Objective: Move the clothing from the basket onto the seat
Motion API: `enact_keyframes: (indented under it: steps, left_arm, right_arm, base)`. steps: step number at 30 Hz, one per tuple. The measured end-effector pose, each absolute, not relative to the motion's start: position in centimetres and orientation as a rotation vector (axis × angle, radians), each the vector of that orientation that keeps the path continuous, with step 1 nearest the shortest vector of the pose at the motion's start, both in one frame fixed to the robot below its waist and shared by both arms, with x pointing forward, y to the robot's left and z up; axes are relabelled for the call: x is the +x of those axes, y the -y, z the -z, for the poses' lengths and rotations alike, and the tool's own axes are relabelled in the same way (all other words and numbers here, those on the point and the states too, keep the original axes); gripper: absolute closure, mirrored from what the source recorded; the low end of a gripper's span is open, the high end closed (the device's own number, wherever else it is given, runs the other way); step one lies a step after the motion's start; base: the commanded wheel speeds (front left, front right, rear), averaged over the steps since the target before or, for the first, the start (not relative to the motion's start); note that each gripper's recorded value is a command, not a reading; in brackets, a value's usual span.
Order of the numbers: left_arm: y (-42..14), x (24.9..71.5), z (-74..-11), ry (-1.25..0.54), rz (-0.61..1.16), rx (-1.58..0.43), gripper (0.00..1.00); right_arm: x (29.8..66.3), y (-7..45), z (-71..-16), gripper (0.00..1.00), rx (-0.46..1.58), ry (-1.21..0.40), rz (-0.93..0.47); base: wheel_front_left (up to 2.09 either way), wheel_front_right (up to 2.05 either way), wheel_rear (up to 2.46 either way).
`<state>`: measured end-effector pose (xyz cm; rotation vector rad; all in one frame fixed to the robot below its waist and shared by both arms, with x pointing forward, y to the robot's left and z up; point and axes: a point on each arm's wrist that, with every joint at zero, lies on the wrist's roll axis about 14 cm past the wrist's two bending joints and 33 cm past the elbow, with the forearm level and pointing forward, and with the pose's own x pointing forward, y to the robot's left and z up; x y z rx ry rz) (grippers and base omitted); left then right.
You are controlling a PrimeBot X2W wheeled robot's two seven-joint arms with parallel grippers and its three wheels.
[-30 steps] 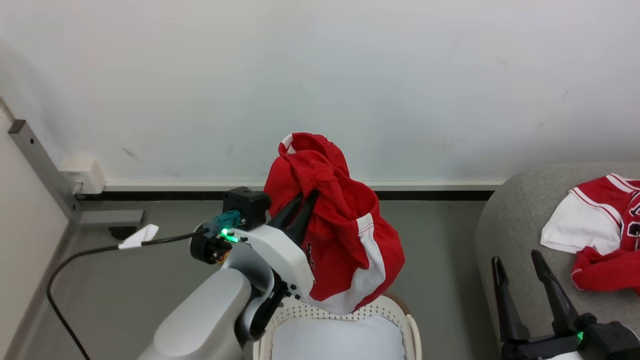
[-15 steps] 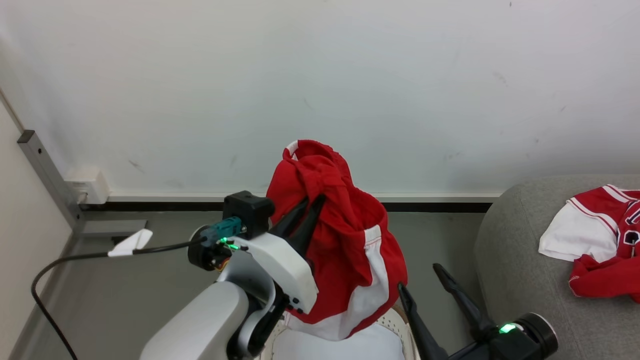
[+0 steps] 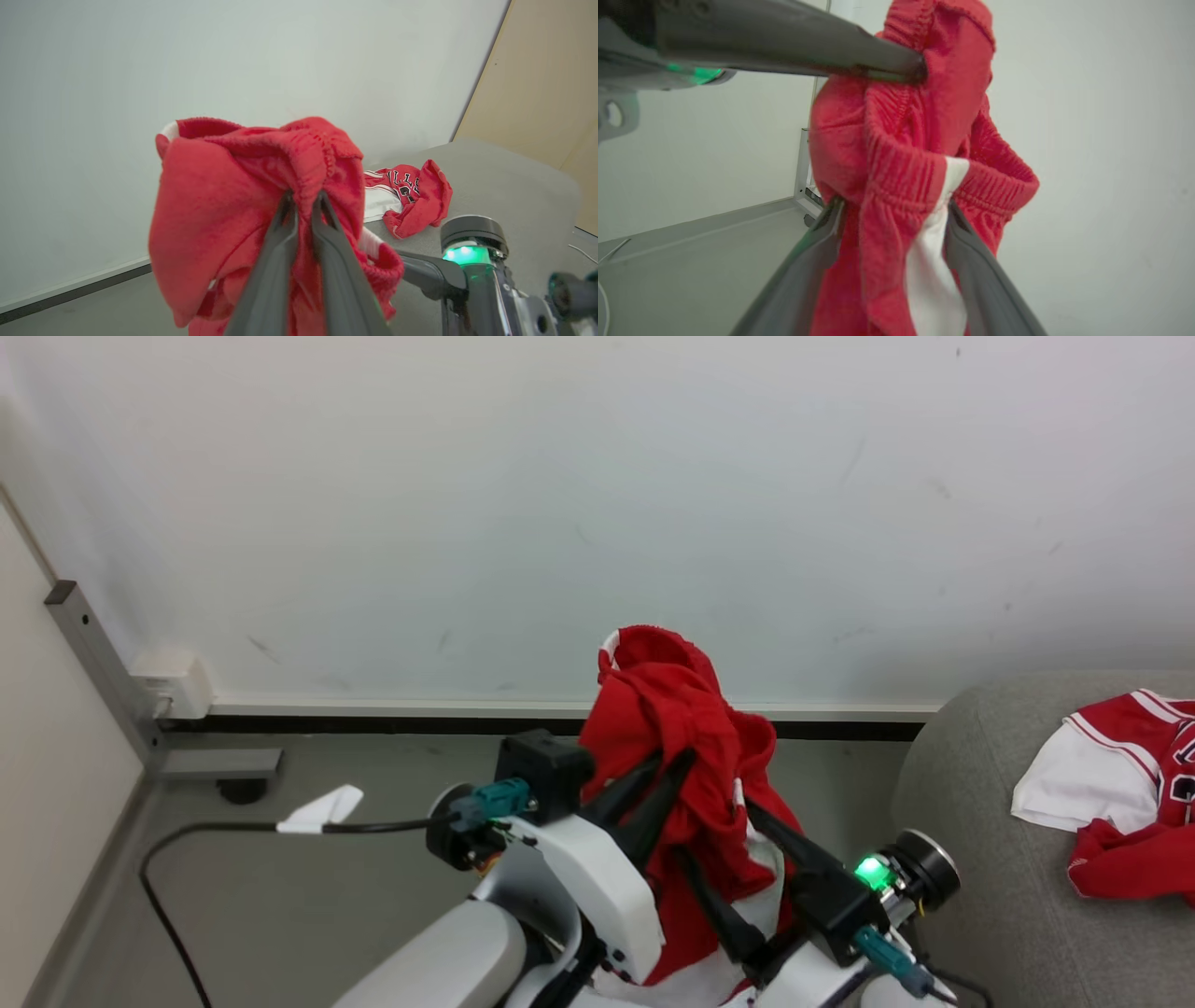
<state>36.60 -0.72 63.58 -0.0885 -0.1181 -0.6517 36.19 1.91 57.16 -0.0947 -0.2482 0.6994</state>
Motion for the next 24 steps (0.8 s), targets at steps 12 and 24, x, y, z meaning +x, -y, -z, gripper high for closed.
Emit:
enact_keyframes:
  steps: [12,24]
  left_arm:
    - [1.3,35.6,-62.6,0.083,0.672,-0.108,1.0]
    - [1.1,36.0,-61.5,0.071,0.671,-0.101,0.0]
  right_arm:
    - [38.1,-2.5,-57.9,1.0,-0.053,0.224,-0.709]
    - [39.0,-0.3,-58.7,1.0,-0.006,0.239,-0.636]
  base:
    - [0.0,0.0,0.0]
    - [0.0,0.0,0.0]
